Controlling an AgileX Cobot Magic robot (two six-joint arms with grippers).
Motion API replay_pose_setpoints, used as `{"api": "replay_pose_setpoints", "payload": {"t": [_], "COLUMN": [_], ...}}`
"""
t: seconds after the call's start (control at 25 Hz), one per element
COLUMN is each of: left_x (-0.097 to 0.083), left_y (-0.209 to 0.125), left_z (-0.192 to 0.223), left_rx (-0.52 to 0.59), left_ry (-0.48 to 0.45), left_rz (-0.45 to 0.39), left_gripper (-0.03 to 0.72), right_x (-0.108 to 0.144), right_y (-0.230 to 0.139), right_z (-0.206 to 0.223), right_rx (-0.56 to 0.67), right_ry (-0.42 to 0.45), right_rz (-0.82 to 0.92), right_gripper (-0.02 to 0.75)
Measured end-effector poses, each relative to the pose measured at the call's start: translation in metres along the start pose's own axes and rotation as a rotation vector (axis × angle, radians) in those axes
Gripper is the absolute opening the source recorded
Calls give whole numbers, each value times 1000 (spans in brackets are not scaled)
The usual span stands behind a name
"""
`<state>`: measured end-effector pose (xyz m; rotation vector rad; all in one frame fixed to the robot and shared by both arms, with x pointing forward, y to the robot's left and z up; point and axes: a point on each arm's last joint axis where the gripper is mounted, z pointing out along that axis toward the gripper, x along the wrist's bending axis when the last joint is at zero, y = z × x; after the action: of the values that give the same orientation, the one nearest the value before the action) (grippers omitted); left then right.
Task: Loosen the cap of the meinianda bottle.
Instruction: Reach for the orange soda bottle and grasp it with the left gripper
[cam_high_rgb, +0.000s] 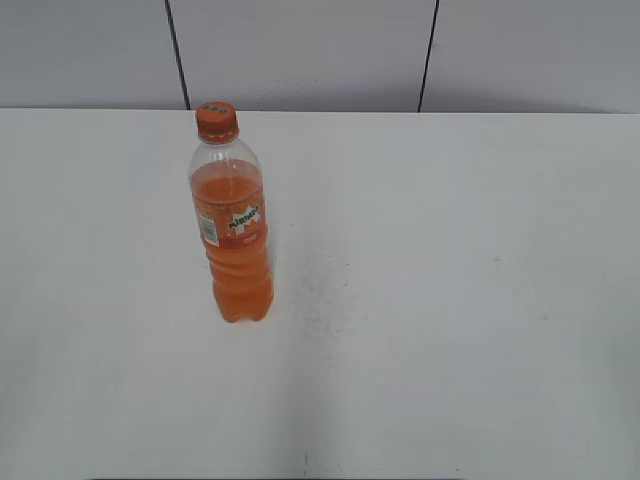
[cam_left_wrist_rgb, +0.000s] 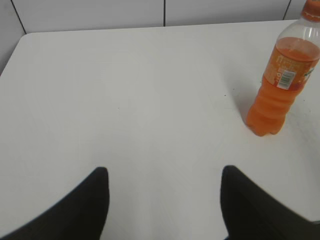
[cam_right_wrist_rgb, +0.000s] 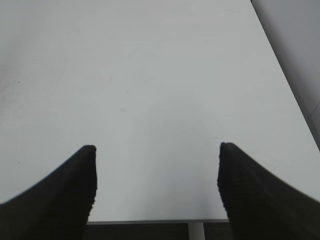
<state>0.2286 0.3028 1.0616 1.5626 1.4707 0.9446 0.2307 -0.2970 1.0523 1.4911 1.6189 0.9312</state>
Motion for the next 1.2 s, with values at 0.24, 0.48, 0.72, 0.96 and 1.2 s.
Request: {"api": "replay_pose_setpoints", "payload": {"t": [0.24,0.48,0.72,0.96,1.2], "left_x": [0,0,0,0,0], "left_y": [0,0,0,0,0], "left_z": [0,0,0,0,0], "left_rx": [0,0,0,0,0], "left_ry": [0,0,0,0,0], "left_rz": [0,0,0,0,0], "left_gripper": [436,436,436,436,436], "right_x": [0,0,0,0,0], "right_y": [0,0,0,0,0], "right_z": [0,0,0,0,0], "right_rx": [0,0,0,0,0], "right_ry": [0,0,0,0,0], "right_rz": [0,0,0,0,0], "right_gripper": [565,565,565,565,565]}}
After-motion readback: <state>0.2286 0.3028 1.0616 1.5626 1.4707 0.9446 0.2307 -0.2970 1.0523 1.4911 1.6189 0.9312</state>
